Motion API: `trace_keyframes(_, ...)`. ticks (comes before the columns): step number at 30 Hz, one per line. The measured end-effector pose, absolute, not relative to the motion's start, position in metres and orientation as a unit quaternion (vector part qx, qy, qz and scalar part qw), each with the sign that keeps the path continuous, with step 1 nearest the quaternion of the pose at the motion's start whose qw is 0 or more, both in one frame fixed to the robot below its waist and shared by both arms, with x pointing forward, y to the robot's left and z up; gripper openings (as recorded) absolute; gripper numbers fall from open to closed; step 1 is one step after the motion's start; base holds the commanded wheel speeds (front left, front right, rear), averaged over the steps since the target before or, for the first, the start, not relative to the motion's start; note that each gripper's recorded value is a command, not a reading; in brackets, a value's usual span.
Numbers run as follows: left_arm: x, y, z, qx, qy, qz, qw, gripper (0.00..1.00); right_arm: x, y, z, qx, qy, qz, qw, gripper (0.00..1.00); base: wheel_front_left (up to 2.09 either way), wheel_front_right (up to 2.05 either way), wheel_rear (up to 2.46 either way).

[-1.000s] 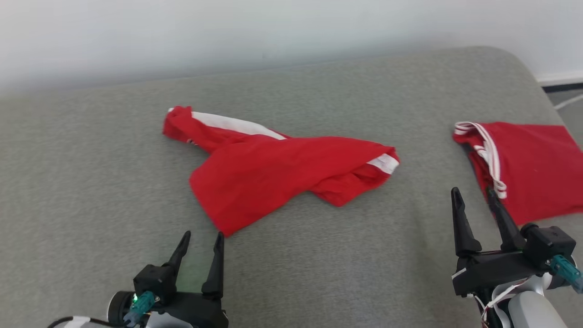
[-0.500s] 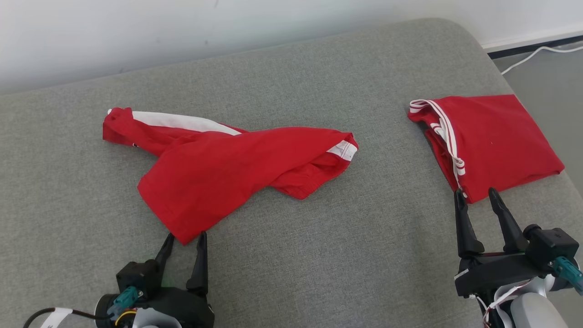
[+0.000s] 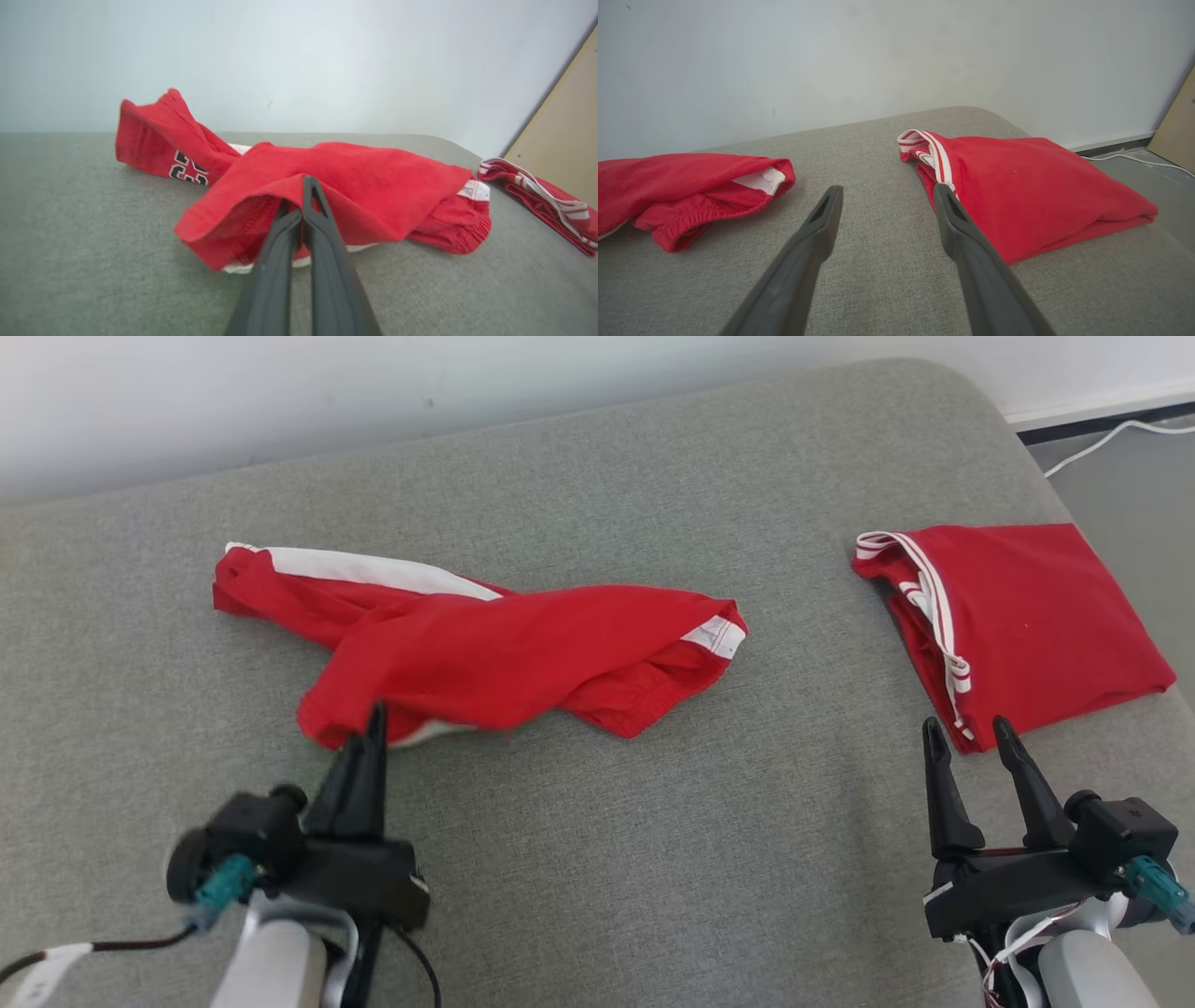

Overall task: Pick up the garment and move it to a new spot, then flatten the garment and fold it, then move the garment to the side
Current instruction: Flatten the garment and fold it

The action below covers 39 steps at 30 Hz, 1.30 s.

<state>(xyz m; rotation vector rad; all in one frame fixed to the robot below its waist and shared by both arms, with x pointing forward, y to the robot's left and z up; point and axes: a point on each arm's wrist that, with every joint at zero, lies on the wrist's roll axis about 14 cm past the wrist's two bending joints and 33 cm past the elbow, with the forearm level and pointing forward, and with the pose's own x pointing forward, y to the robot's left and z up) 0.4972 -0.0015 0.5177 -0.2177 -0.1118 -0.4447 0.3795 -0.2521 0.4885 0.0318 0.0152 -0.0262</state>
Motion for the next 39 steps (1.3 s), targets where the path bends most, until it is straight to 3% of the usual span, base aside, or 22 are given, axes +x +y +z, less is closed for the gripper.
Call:
trace_keyframes(5,0.513,0.012,0.549,-0.087,-0.110,-0.207,0.968,0.00,0.383,-0.248,0.482,0.022,0.016,-0.009,1.000,1.00,0.00,0.00,0.00)
trace_keyframes(13,0.563,0.033,0.554,-0.034,-0.115,-0.181,0.976,0.00,0.387,-0.242,0.472,0.033,0.029,-0.005,0.999,1.00,0.00,0.00,0.00)
trace_keyframes(23,0.618,0.042,0.501,0.015,-0.031,-0.172,0.984,0.00,0.391,-0.249,0.463,0.032,0.043,-0.017,0.998,1.00,0.00,0.00,0.00)
trace_keyframes(24,0.621,0.044,0.493,0.016,-0.021,-0.167,0.986,0.13,0.391,-0.250,0.461,0.033,0.046,-0.019,0.998,1.00,0.00,0.00,0.00)
trace_keyframes(25,0.621,0.044,0.493,0.016,-0.021,-0.167,0.986,0.47,0.391,-0.250,0.461,0.033,0.046,-0.019,0.998,1.00,0.00,0.00,0.00)
trace_keyframes(26,0.624,0.045,0.488,0.017,-0.014,-0.162,0.987,1.00,0.391,-0.250,0.460,0.033,0.049,-0.020,0.998,1.00,0.00,0.00,0.00)
trace_keyframes(32,0.622,0.034,0.485,-0.019,-0.013,-0.160,0.987,1.00,0.392,-0.256,0.458,0.030,0.050,-0.028,0.998,1.00,0.00,0.00,0.00)
trace_keyframes(39,0.588,0.043,0.483,-0.033,-0.016,-0.156,0.987,1.00,0.398,-0.247,0.469,0.030,0.033,-0.012,0.999,1.00,0.00,0.00,0.00)
